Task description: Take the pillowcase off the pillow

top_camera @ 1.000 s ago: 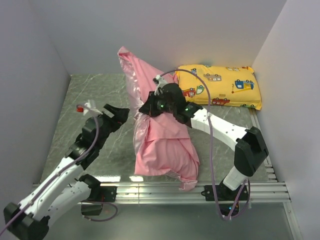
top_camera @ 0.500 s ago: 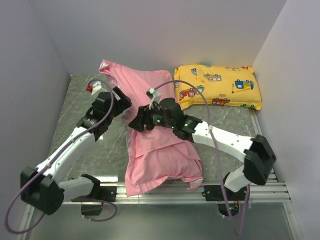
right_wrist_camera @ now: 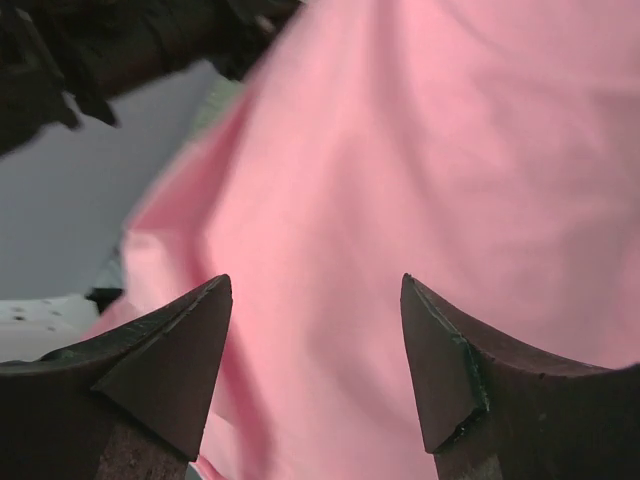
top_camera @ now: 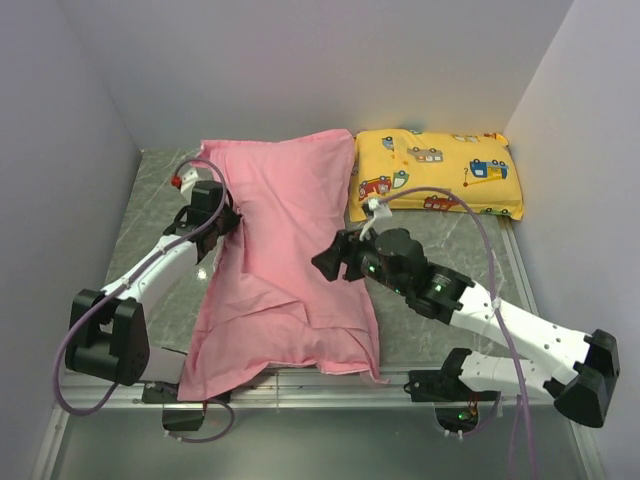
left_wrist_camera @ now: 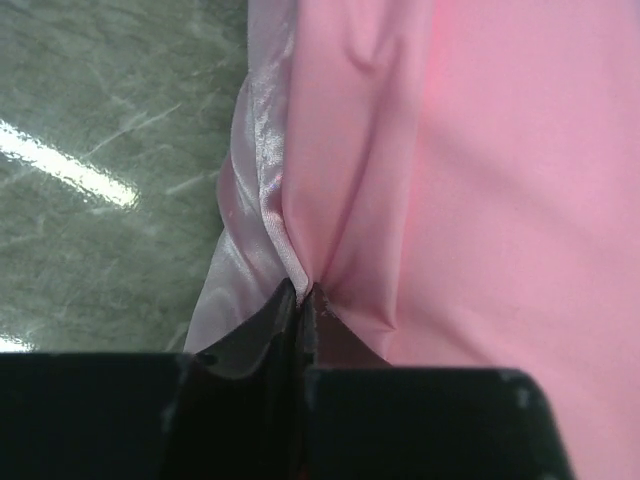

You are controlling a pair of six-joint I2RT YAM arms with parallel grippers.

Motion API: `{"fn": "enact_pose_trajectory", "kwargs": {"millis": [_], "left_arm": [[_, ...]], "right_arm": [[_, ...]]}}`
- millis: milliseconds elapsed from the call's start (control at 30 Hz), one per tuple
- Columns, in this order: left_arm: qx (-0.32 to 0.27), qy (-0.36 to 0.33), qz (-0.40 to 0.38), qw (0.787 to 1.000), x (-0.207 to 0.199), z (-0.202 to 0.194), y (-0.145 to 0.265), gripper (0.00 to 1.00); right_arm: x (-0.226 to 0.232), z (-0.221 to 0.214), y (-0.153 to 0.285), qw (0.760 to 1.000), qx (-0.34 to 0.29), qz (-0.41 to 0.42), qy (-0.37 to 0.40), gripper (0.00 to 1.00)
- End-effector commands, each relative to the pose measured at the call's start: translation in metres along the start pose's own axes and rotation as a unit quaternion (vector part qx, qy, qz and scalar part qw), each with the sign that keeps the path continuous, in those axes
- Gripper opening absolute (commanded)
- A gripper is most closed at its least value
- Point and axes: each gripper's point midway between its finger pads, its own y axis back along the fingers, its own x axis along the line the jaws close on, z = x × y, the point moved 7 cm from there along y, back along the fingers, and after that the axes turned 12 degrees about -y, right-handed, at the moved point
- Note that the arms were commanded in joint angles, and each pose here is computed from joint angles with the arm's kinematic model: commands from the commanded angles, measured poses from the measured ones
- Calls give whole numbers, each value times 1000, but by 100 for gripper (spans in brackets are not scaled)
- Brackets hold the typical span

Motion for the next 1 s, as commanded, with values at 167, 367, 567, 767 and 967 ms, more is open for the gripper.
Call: {"fn": "enact_pose_trajectory", "kwargs": {"millis": [167,367,567,767,967], "left_arm": [[5,32,-11,999,5,-15,-5,0],[-4,67,1,998,24,-30,15,1],[4,93,-12,996,41,-51,38,1],[23,106,-49,993,41,-64,49,0],[-14,47,-59,997,26,-24,66,38]], "right_arm": [[-77,-74,1,991,60,-108,-50,79],[-88,-59,-49,982,64,-175,-23,36],[-108,25,-95,979,17,-197,-49,13],[-97,81,-136,975,-1,-221,-17,16],[-90,89,-129,976,-14,-215,-14,46]]}}
